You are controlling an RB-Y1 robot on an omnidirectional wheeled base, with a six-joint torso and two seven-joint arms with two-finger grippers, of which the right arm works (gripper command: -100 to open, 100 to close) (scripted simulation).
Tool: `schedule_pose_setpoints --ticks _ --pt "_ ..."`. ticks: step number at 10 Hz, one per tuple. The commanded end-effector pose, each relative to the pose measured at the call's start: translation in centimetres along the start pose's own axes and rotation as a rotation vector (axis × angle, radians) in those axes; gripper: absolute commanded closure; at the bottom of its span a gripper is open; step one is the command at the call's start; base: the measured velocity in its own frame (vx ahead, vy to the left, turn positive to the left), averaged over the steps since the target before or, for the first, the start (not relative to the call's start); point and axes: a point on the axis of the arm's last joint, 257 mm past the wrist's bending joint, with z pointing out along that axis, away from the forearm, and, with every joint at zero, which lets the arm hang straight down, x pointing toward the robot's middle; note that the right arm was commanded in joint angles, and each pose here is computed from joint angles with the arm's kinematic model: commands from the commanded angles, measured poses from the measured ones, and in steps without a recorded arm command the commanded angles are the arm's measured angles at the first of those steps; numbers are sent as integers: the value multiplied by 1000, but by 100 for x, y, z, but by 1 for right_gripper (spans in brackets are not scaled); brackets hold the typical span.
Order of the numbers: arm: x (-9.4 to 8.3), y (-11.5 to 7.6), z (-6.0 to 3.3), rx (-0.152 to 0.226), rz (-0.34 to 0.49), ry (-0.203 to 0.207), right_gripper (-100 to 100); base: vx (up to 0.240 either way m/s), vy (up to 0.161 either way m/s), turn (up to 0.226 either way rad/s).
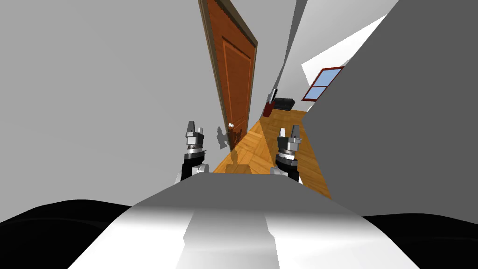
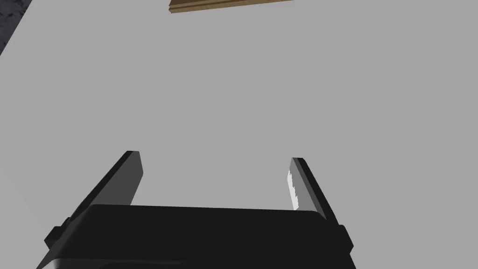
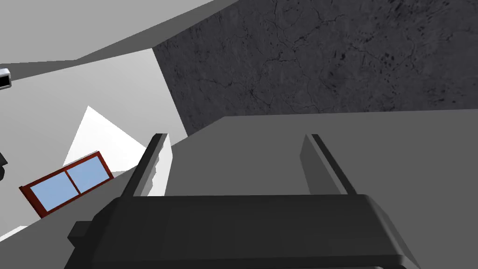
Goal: Pull the door open
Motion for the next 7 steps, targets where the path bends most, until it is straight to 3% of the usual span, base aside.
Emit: schedule_pose_setpoints --ticks 1,7 --pt "77 -119 -36 19 -35 27 -100 97 -73 42" --pt "350 -529 -193 79 -161 125 -100 102 -23 18"
